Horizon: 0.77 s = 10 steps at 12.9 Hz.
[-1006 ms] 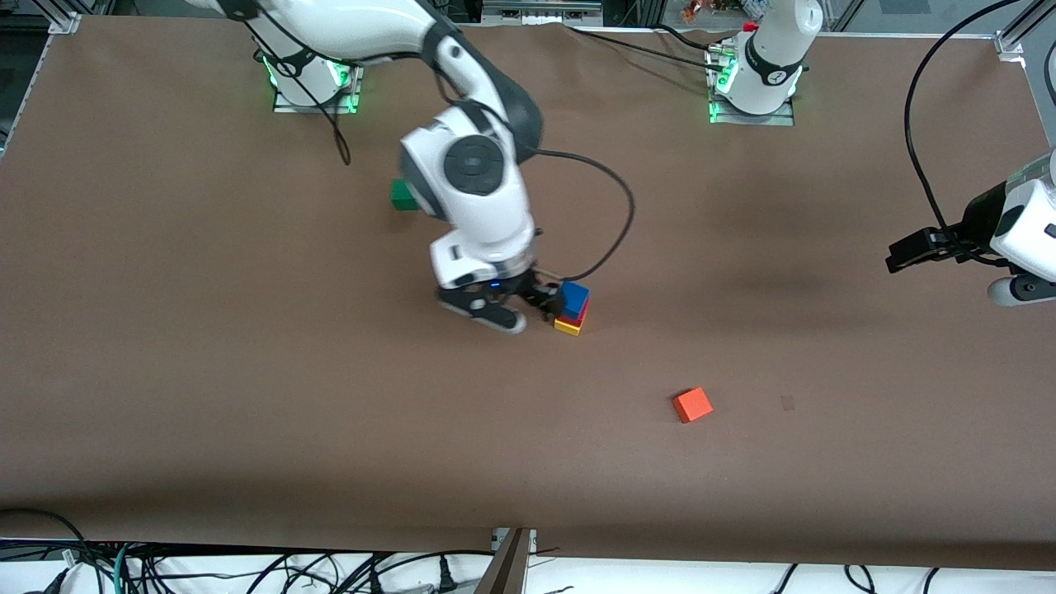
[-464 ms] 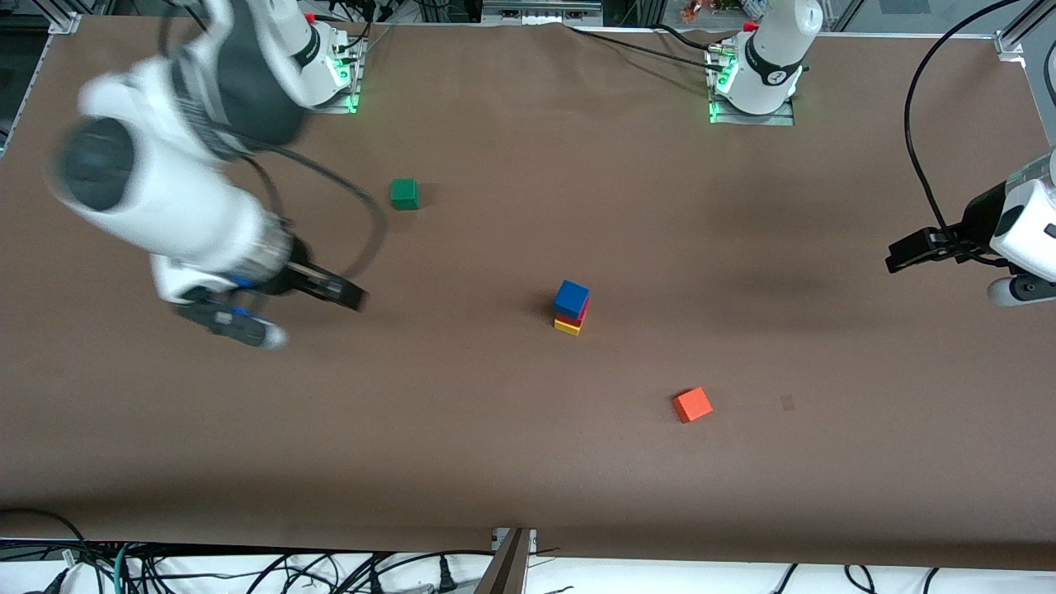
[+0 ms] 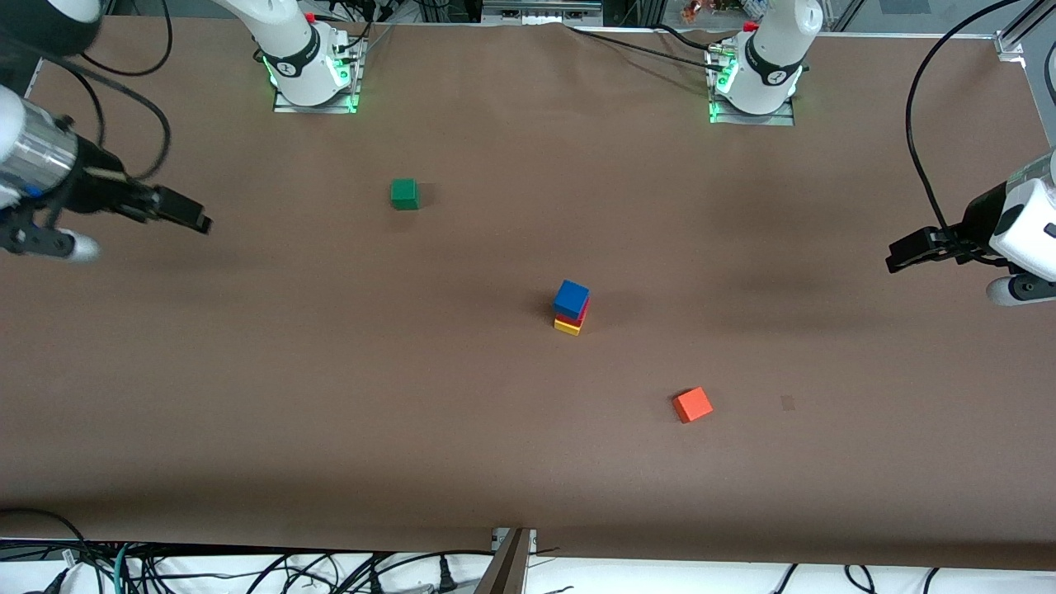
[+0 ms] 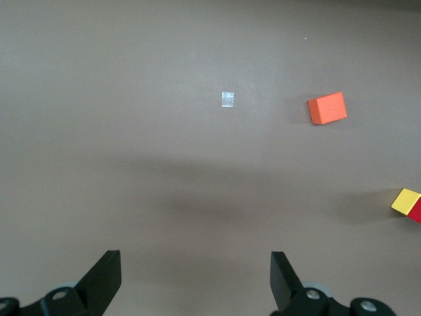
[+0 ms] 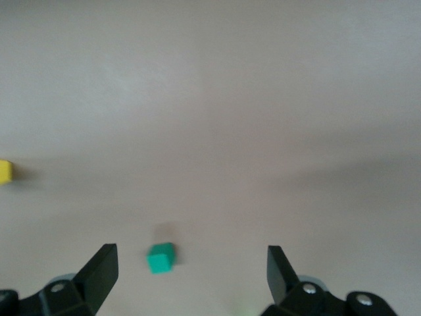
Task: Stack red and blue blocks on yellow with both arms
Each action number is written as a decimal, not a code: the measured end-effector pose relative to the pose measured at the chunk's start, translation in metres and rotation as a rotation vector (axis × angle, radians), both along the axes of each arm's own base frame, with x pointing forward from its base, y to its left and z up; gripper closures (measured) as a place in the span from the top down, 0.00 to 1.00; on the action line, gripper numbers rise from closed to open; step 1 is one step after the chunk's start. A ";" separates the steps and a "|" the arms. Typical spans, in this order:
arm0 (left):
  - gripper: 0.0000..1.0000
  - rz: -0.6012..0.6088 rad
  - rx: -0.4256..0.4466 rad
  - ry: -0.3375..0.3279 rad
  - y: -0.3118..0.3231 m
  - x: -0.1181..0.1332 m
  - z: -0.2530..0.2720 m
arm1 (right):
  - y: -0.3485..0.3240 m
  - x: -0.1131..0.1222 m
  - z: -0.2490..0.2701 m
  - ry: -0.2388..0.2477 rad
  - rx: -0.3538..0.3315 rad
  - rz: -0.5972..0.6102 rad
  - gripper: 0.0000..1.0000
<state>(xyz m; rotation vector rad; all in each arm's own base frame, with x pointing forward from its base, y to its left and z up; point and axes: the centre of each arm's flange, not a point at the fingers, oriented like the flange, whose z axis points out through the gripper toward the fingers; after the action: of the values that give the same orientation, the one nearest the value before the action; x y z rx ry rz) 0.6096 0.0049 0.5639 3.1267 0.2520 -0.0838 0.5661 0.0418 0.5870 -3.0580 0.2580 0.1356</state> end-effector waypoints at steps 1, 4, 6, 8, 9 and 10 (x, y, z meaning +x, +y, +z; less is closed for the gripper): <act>1.00 -0.001 0.000 0.000 0.000 0.000 0.000 | -0.002 -0.007 0.000 0.002 -0.008 0.017 1.00; 1.00 -0.002 0.000 -0.001 0.000 0.000 0.000 | 0.004 -0.011 -0.010 0.012 -0.016 0.091 1.00; 1.00 -0.002 0.000 -0.001 0.000 0.000 0.000 | 0.012 -0.011 -0.012 0.013 -0.014 0.147 1.00; 1.00 -0.002 0.000 -0.002 0.000 0.000 0.000 | 0.029 -0.013 -0.012 0.010 -0.024 0.191 1.00; 1.00 -0.002 0.000 -0.002 0.000 0.000 0.000 | 0.040 -0.014 -0.012 0.006 -0.041 0.214 1.00; 1.00 -0.002 0.000 -0.002 0.000 0.000 0.000 | 0.051 -0.015 -0.011 -0.001 -0.053 0.239 1.00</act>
<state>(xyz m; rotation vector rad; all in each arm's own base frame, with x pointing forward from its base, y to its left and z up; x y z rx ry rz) 0.6098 0.0053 0.5641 3.1269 0.2492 -0.0806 0.5507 0.0931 0.5762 -3.1305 -0.1070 0.1424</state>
